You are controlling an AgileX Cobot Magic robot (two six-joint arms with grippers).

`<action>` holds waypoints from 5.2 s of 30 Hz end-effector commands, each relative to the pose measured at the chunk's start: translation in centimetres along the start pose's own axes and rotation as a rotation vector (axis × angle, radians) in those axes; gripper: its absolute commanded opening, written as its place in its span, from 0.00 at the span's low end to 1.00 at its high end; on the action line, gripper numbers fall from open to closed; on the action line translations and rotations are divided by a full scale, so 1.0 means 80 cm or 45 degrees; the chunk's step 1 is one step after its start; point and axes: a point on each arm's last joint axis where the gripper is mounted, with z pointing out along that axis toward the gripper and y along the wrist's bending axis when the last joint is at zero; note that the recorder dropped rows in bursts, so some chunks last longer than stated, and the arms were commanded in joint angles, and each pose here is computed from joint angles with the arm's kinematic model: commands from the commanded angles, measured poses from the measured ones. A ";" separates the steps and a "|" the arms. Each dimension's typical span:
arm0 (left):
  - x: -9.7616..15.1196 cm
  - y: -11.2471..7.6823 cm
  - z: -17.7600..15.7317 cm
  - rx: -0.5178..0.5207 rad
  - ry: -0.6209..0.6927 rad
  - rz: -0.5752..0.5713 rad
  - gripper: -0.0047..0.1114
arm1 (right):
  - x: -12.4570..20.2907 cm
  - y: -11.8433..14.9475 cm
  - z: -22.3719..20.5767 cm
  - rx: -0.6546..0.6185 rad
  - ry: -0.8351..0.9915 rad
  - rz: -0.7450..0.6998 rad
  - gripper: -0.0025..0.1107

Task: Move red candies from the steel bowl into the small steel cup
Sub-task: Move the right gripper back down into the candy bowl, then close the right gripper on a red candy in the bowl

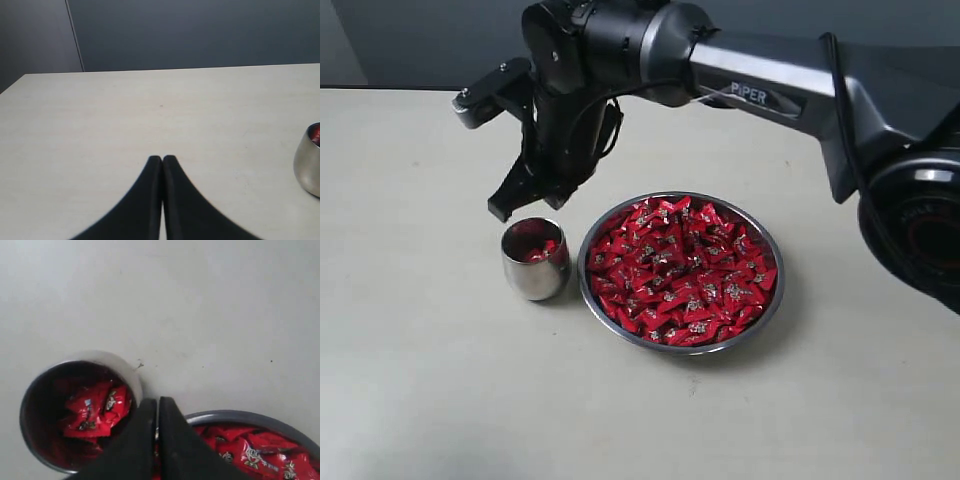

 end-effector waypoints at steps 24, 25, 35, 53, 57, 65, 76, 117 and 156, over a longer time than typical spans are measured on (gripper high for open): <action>0.001 0.000 0.000 0.002 -0.003 -0.001 0.04 | 0.171 -0.088 -0.042 0.169 -0.149 0.181 0.02; 0.001 0.000 0.000 0.002 -0.003 -0.001 0.04 | 0.170 -0.085 -0.036 0.156 -0.110 0.138 0.02; 0.001 0.000 0.000 0.002 -0.003 -0.001 0.04 | 0.155 -0.065 -0.009 0.046 0.042 -0.066 0.02; 0.001 0.000 0.000 0.002 -0.003 -0.001 0.04 | 0.140 -0.068 -0.013 0.058 0.018 -0.500 0.25; 0.001 0.000 0.000 0.002 -0.003 -0.001 0.04 | 0.138 -0.065 -0.015 0.031 0.005 -0.456 0.25; 0.001 0.000 0.000 0.002 -0.003 -0.001 0.04 | 0.138 -0.069 -0.014 0.068 -0.009 0.352 0.25; 0.001 0.000 0.000 0.002 -0.003 -0.001 0.04 | 0.158 -0.063 0.031 0.058 0.198 0.641 0.25; 0.001 0.000 0.000 0.002 -0.003 -0.001 0.04 | 0.122 -0.065 0.024 -0.120 0.286 0.071 0.25; 0.001 0.000 0.000 0.002 -0.003 -0.001 0.04 | 0.122 -0.068 0.052 -0.108 0.260 -0.003 0.25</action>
